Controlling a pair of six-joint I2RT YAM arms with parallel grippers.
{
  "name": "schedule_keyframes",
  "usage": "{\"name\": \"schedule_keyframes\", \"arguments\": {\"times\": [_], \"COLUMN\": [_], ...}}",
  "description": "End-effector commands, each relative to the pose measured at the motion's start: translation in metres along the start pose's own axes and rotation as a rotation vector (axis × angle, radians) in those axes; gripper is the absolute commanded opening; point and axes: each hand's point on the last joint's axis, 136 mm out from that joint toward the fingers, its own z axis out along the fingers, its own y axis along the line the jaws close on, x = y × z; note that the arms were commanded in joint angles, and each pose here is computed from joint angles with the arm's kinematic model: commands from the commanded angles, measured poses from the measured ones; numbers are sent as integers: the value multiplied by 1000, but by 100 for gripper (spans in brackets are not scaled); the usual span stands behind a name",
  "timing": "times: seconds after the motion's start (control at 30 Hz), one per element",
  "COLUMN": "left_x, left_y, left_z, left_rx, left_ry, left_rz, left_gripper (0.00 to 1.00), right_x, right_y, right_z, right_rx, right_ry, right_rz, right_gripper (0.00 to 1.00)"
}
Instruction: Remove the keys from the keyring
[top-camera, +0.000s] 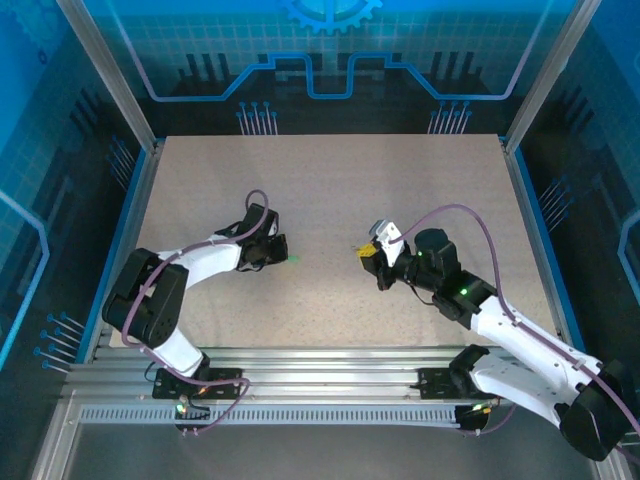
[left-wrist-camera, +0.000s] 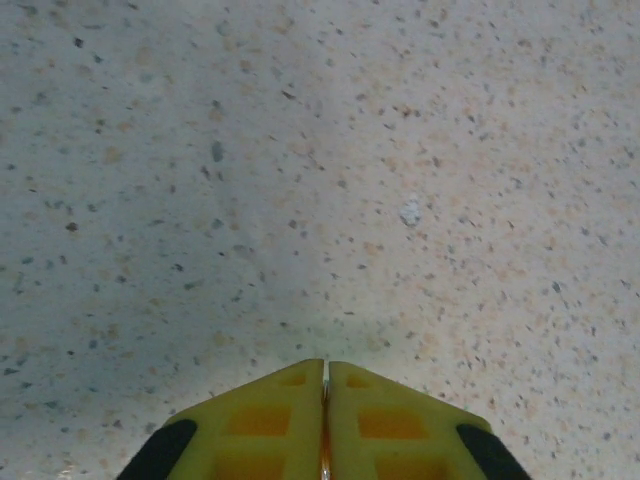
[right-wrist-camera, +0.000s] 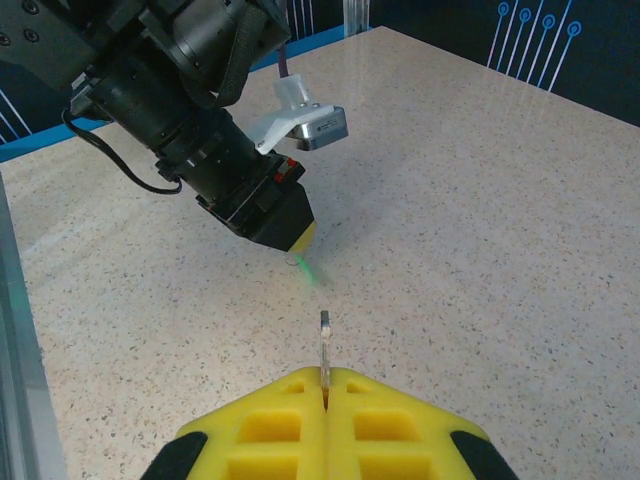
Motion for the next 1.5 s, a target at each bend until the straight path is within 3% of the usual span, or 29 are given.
{"name": "schedule_keyframes", "arguments": {"times": [0.0, 0.1, 0.5, 0.6, 0.63, 0.97, 1.17, 1.27, 1.4, 1.43, 1.47], "left_x": [-24, -31, -28, -25, -25, -25, -24, -27, -37, -43, -49], "left_y": [5, 4, -8, -10, -11, -16, -15, -12, -5, -3, 1], "left_z": [-9, -21, -92, -103, -106, -116, -113, -114, -121, -125, -130], "left_rx": [-59, -51, 78, 105, 114, 147, 141, 121, 55, 35, -2], "left_ry": [-86, -133, -267, -287, -294, -301, -296, -308, -343, -363, -387], "left_rz": [-23, -30, -9, -13, -10, -14, -21, -20, -12, -4, -2], "left_gripper": [21, 38, 57, 80, 98, 99, 99, 99, 99, 99, 99], "right_x": [0, 6, 79, 101, 107, 154, 163, 155, 133, 124, 114], "right_y": [-11, -20, -118, -146, -151, -178, -182, -186, -192, -194, -197], "right_z": [4, 9, 41, 43, 45, 55, 49, 35, 13, 6, 0], "right_rx": [43, 64, 351, 425, 437, 515, 538, 584, 637, 652, 672], "right_ry": [-15, 3, 212, 253, 267, 358, 370, 353, 306, 286, 268], "right_rz": [43, 98, 496, 593, 608, 722, 749, 750, 739, 718, 694], "right_gripper": [0, 0, 0, 0, 0, 1, 17, 36, 55, 97, 100]}}
